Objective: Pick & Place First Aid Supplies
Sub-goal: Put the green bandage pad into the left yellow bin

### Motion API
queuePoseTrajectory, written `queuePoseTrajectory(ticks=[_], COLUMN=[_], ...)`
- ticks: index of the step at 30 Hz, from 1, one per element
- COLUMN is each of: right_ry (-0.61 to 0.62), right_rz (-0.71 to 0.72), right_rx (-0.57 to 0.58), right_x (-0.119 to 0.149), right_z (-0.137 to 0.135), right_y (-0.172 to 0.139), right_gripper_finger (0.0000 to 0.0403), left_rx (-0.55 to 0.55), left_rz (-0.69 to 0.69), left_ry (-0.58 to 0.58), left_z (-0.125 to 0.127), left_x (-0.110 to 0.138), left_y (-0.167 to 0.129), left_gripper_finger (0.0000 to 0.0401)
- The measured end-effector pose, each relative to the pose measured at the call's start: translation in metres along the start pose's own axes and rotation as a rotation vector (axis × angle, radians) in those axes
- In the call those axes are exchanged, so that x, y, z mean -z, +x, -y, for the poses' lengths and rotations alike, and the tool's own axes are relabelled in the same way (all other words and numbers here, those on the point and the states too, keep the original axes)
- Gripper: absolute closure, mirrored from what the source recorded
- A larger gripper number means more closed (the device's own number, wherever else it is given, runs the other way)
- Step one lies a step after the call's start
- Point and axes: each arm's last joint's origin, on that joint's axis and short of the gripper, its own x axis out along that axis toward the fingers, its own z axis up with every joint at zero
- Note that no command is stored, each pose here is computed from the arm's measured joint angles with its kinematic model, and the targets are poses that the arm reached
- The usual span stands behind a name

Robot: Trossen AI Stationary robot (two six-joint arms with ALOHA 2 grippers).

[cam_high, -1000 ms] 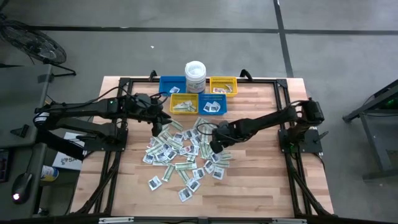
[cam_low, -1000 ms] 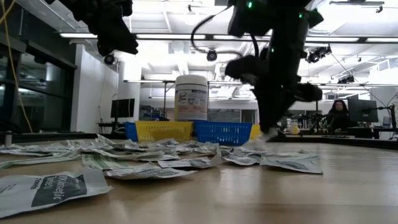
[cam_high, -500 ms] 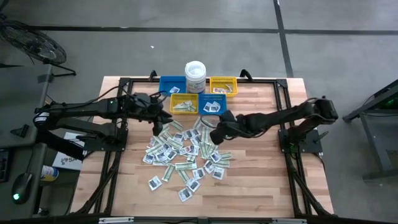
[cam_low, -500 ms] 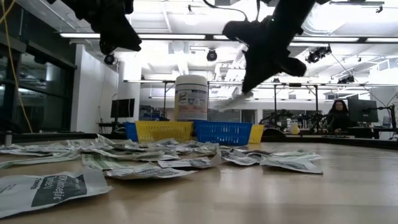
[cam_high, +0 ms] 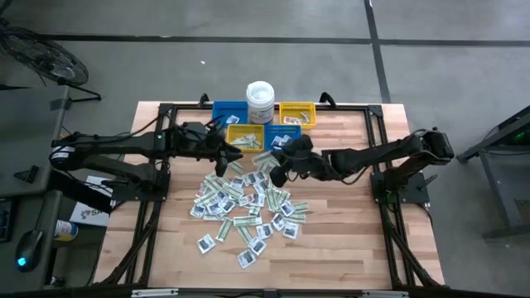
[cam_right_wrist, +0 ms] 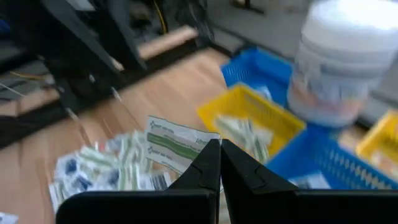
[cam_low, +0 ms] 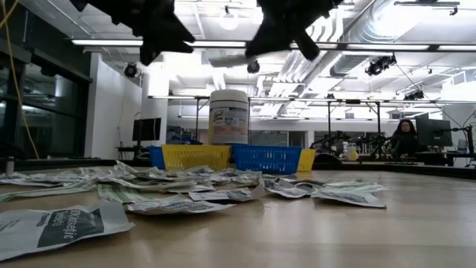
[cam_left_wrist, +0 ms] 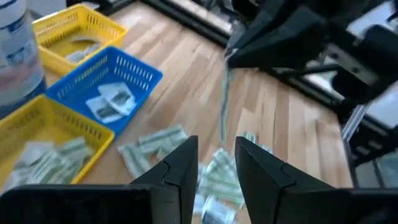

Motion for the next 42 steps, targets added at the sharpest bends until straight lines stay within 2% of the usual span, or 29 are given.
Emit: queuePoseTrajectory(ticks=[6,14,18,31,36,42], right_ry=[-0.085,-0.143,-0.157,-0.18,-0.153,-0.156], right_rz=[0.059,0.09,0.118,0.172,0.205,0.197], right_rx=[0.001,-0.028,-0.037,-0.044,-0.112,-0.133], right_x=[-0.014,-0.026,-0.029,-0.037,-0.043,-0.042], right_z=[0.003,0.007,0.006,0.007,0.008,0.008], right_y=[-0.012,-0.026,-0.027,-0.025,-0.022,-0.019], right_gripper_finger=[0.0403,0.0403,0.0403,0.0403,0.0403,0.0403], left_rx=[0.047,0.117,0.152,0.176,0.165,0.121], left_rz=[0.024,0.112,0.137,0.135,0.138,0.157], left_ry=[-0.028,-0.028,-0.035,-0.051,-0.052,-0.058], left_z=[0.002,0.007,0.009,0.009,0.009,0.007], left_x=[-0.002,-0.012,-0.014,-0.014,-0.013,-0.013], left_y=[0.01,0.008,0.012,0.02,0.024,0.025], left_gripper_finger=[0.0286,0.0228,0.0214,0.0212,0.0212,0.0221])
